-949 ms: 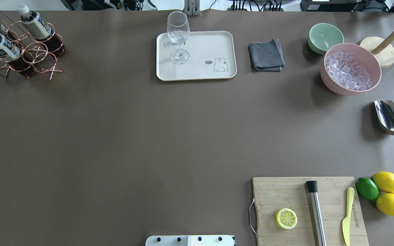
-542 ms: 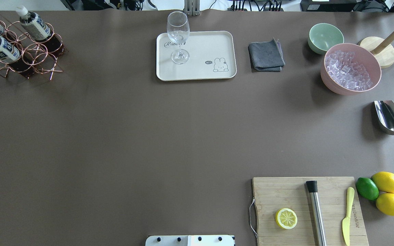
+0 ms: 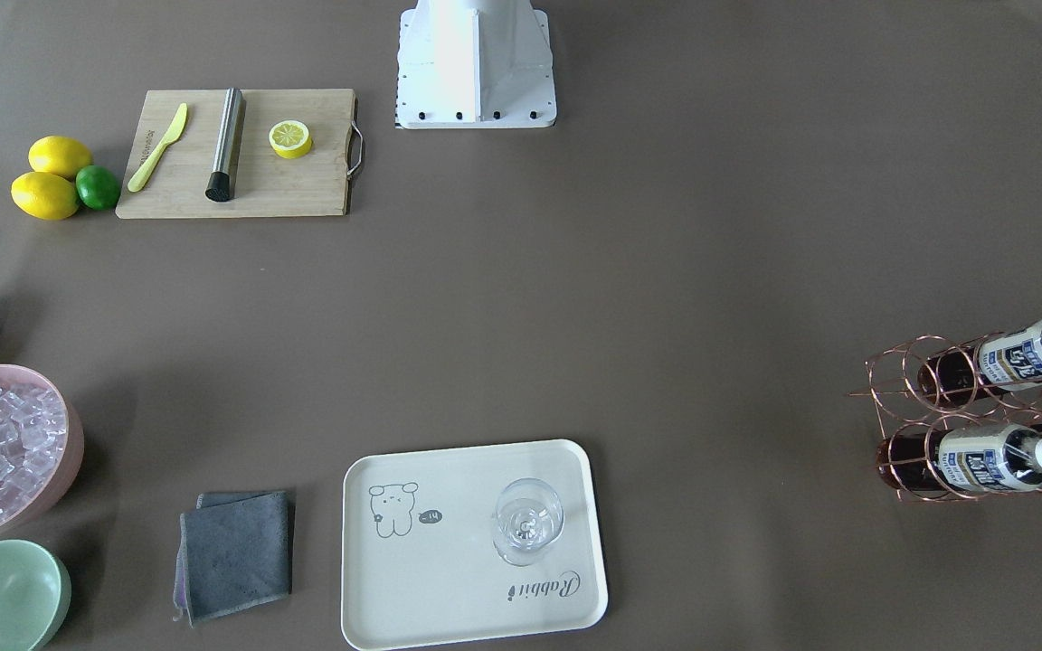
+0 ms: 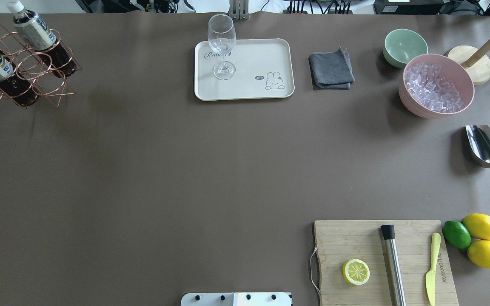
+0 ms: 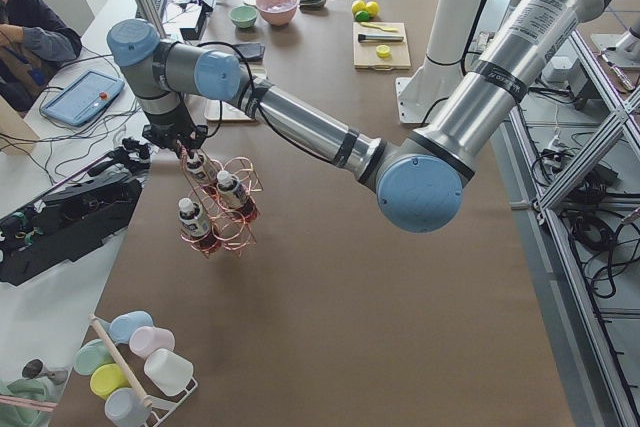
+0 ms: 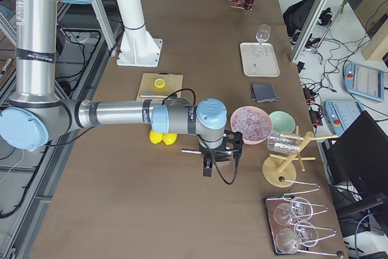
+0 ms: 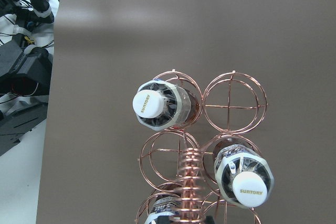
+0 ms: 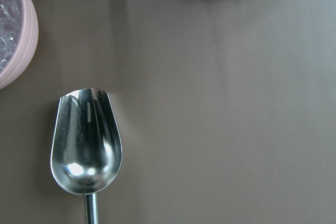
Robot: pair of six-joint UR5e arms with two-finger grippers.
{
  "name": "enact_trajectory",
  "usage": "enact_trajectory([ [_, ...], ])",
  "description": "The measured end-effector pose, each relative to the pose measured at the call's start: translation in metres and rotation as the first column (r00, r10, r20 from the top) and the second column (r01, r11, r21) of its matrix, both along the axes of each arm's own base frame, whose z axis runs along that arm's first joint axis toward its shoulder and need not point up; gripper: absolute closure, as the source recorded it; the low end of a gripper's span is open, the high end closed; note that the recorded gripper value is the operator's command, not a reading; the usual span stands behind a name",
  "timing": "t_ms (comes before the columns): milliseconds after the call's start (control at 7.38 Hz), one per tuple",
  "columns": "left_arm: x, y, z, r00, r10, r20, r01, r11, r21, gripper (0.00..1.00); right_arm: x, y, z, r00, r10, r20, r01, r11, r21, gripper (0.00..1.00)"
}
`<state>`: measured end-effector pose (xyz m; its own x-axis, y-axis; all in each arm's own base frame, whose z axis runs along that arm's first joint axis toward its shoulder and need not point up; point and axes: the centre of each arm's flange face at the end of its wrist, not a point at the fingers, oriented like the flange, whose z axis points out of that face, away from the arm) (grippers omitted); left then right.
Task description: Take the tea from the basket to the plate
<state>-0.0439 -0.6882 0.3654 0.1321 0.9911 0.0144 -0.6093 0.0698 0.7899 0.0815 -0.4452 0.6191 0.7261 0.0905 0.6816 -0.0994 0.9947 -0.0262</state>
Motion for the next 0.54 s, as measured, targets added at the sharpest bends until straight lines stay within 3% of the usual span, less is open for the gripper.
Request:
enact_trajectory([
  [542,-0.015,0.078,-0.071,1.000,-0.015,-0.027,0.017,0.996,0.092,1.00,-0.001,-0.001,0.001,1.000,-0.009,0.001,0.009,1.000,0.006,0.00],
])
